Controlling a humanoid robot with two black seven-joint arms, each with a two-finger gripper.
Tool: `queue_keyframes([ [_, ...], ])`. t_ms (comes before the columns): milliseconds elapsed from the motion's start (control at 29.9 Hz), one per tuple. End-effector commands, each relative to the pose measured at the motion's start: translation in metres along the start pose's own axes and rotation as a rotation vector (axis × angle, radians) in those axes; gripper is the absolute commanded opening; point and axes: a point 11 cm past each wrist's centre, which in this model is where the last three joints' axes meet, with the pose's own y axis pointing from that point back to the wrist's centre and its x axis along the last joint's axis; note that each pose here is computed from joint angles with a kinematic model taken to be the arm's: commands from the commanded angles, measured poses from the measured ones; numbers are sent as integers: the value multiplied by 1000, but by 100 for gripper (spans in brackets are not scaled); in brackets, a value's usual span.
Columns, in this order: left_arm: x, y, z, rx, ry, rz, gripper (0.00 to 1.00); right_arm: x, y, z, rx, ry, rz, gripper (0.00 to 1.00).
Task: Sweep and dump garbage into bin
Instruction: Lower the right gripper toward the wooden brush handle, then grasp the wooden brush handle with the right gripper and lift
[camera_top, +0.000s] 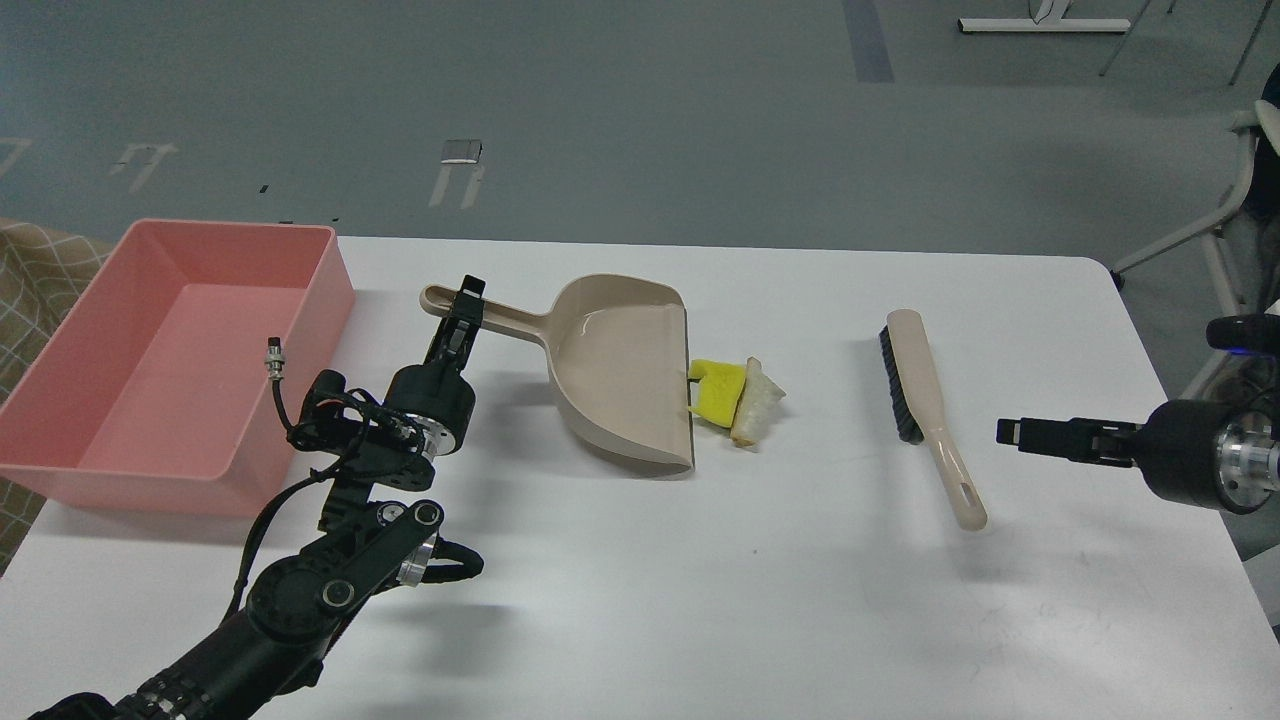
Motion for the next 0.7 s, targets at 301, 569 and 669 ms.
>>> queue_keyframes([
  [301, -1, 1, -1, 2, 0, -2, 0, -13, -30, -24, 22, 49, -42, 98],
  [569, -1, 2, -2, 2, 1, -2, 0, -26, -44, -31, 23, 80, -69, 94],
  [669, -1, 2, -1, -1, 2, -2, 0, -28, -47, -32, 21, 82, -66, 85],
])
